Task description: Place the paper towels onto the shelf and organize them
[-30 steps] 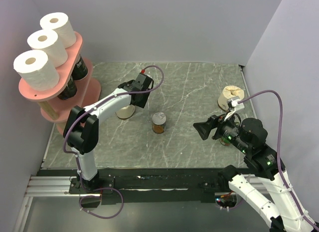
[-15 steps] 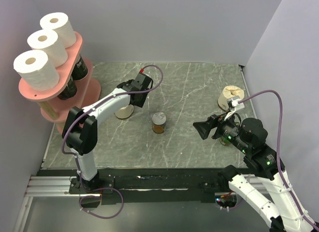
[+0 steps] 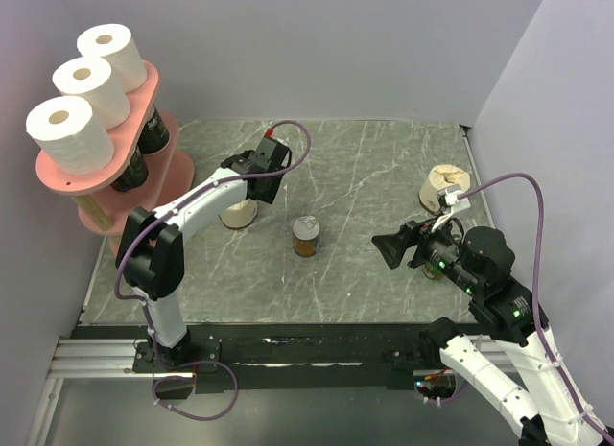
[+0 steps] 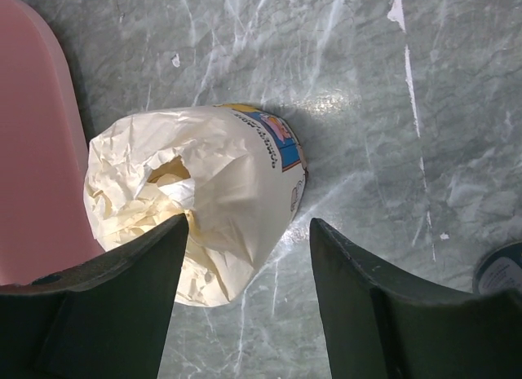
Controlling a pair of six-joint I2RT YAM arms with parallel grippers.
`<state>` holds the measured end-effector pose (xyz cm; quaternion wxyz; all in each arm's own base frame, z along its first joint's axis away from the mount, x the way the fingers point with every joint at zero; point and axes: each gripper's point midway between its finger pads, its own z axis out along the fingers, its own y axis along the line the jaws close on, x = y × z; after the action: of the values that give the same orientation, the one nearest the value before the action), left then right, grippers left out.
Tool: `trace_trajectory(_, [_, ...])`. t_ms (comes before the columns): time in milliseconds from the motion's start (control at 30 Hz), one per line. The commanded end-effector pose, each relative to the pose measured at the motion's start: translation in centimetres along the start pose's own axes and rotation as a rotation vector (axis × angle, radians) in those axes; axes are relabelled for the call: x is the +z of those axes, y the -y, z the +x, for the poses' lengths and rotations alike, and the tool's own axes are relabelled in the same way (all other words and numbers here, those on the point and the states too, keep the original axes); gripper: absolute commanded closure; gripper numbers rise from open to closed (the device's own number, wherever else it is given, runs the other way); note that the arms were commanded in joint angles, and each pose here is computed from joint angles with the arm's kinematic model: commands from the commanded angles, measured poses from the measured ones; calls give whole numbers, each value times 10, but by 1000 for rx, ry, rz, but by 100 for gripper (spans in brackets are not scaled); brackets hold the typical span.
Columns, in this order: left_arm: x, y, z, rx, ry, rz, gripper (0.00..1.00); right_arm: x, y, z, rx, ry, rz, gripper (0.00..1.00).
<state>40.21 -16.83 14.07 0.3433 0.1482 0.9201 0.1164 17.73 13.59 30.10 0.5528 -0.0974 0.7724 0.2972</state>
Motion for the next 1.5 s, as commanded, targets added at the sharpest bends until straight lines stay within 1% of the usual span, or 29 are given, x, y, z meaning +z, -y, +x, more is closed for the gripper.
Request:
trace_trajectory(0, [10, -4, 5, -23, -13, -22, 33, -13, -4, -17, -28, 67, -6, 10])
trace_trajectory(333, [32, 0, 39, -17, -87, -21, 39, -16, -3, -16, -24, 75, -2, 10])
trace_trajectory(567, [34, 0, 42, -6, -95, -5, 50, -15, -5, -17, -18, 74, -10, 10])
trace_trajectory(667, [35, -2, 43, -6, -99, -4, 50, -14, -5, -17, -15, 72, -11, 10])
trace_trajectory(767, [37, -1, 46, -10, -107, 3, 46, -15, -5, -19, -16, 78, -9, 10])
trace_trajectory(900, [41, -1, 51, -7, -119, 2, 43, -15, -5, -19, -15, 78, -9, 10])
trace_trajectory(1033, [46, -1, 58, -3, -142, -5, 43, -14, -6, -19, -15, 76, -13, 10])
trace_trajectory(1100, [47, -1, 58, -3, -141, -4, 45, -15, -6, -19, -15, 77, -10, 10])
trace_trajectory(1167, [46, -3, 57, -4, -139, -13, 51, -15, -5, -19, -17, 77, -10, 10])
trace_trajectory(1333, [44, -14, 51, -1, -130, -61, 59, -16, -5, -19, -20, 79, -9, 10])
trace_trajectory(1467, [35, -33, 39, -1, -101, -121, 61, -16, -7, -22, -29, 75, -12, 10])
